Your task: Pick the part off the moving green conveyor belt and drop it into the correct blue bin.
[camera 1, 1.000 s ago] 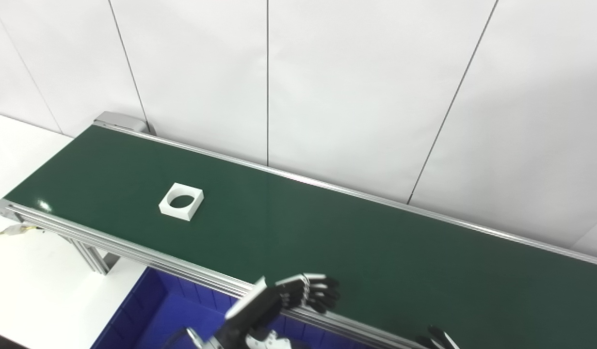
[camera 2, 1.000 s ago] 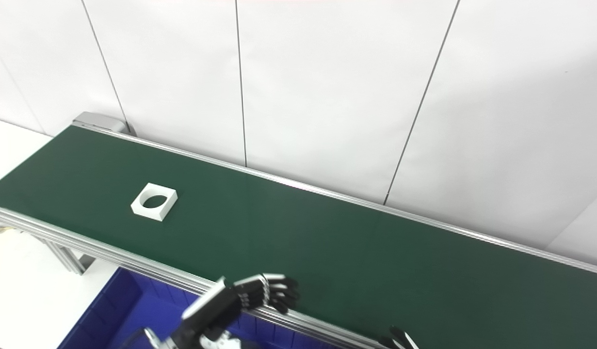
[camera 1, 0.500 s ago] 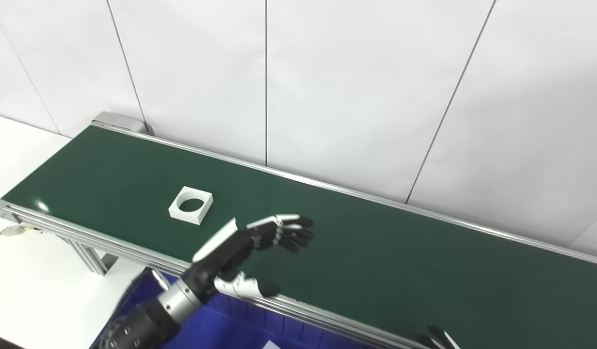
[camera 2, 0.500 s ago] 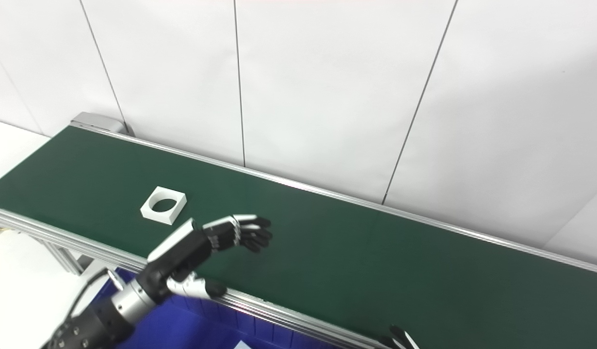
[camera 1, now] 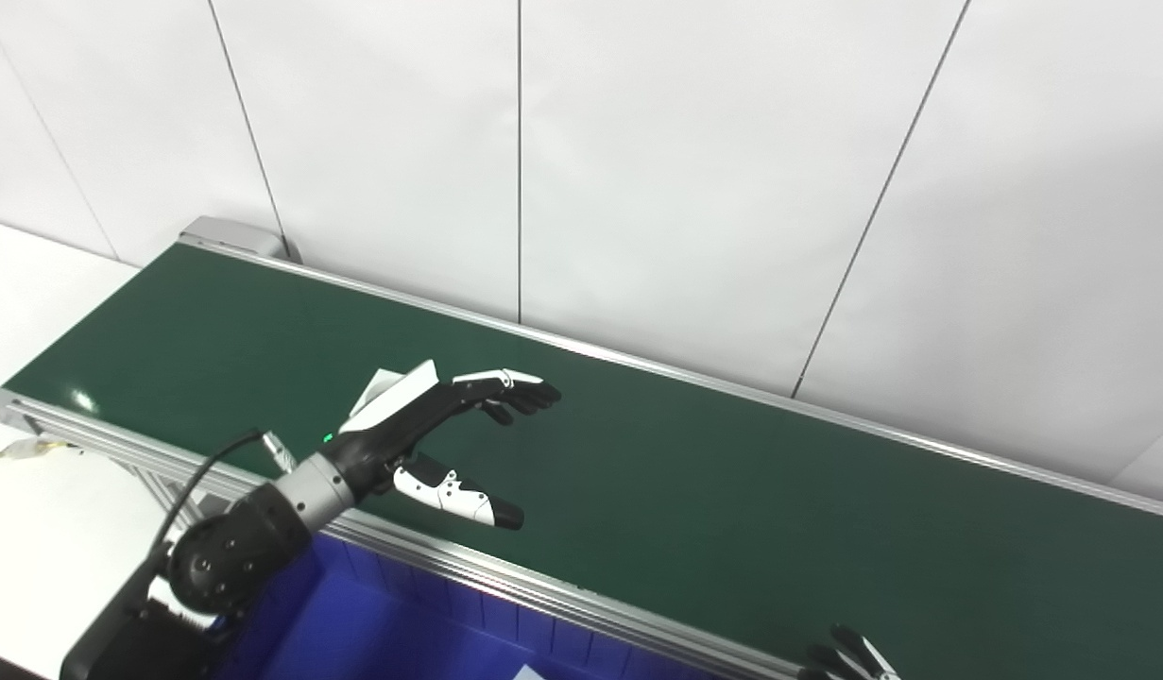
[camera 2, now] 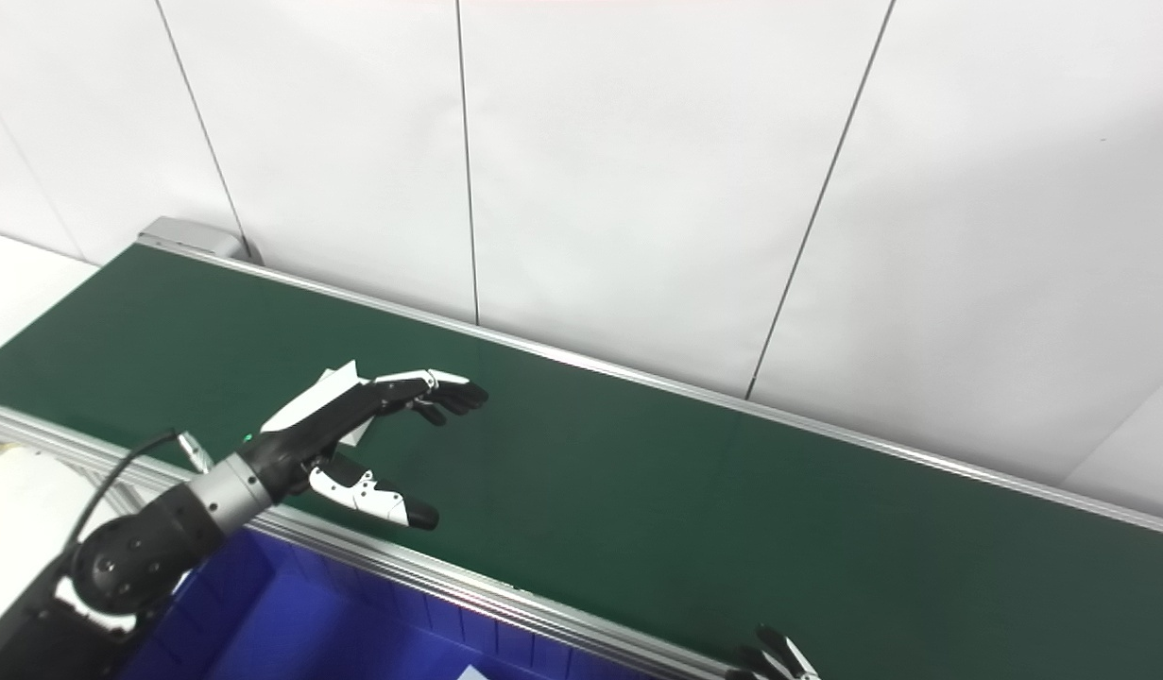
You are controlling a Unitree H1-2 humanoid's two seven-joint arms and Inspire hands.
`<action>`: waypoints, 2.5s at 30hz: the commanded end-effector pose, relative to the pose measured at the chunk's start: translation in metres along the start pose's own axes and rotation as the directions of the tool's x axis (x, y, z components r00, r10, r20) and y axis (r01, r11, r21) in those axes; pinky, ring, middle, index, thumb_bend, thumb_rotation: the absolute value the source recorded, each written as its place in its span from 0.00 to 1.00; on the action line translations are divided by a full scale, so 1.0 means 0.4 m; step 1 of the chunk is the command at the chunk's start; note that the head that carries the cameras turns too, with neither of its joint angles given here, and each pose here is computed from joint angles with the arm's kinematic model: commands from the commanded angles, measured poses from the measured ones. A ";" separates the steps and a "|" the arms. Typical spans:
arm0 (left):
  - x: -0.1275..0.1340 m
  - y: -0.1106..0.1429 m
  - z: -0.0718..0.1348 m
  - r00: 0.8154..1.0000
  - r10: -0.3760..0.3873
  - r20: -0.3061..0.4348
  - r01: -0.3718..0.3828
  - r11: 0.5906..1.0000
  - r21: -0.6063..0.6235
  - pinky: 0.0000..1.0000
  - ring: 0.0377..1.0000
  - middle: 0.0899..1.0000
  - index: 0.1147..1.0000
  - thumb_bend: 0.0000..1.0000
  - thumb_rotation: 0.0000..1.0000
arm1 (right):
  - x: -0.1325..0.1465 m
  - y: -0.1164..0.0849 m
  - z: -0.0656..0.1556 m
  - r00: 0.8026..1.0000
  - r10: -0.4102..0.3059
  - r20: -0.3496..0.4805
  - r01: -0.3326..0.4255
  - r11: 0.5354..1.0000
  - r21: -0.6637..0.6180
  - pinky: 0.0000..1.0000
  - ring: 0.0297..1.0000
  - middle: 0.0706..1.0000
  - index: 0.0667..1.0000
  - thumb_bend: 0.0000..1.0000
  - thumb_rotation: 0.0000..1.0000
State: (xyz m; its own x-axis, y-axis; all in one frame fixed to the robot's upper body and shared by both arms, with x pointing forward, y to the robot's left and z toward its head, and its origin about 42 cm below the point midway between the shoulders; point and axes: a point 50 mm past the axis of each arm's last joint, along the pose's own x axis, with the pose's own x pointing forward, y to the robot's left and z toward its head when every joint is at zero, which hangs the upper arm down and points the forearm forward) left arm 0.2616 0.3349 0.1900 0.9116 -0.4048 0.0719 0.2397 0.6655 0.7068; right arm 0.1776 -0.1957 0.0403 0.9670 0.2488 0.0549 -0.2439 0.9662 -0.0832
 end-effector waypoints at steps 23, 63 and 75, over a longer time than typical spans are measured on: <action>0.125 0.157 -0.069 0.992 0.029 -0.122 0.006 0.962 0.275 0.77 0.83 0.79 0.75 0.96 0.15 | 0.011 0.000 0.022 0.997 -0.004 0.083 0.003 1.000 0.003 0.64 0.71 0.76 0.84 0.69 0.58; 0.178 0.033 -0.217 0.954 -0.050 -0.294 0.175 0.891 0.419 0.76 0.83 0.84 0.81 0.95 0.21 | 0.009 0.009 0.030 0.996 0.000 0.092 0.000 1.000 0.003 0.63 0.70 0.76 0.84 0.70 0.59; 0.234 -0.055 -0.231 0.944 -0.065 -0.325 0.205 0.885 0.417 0.77 0.78 0.76 0.75 0.86 0.16 | 0.010 0.013 0.031 0.996 -0.002 0.093 0.001 1.000 0.006 0.62 0.70 0.76 0.84 0.70 0.59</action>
State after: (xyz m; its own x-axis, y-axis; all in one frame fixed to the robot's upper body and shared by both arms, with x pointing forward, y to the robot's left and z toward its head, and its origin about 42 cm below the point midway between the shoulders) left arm 0.3647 0.3445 0.1111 0.9472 -0.2219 -0.2314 0.2849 0.2516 0.9249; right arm 0.1771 -0.1927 0.0405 0.9659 0.2525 0.0564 -0.2480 0.9657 -0.0765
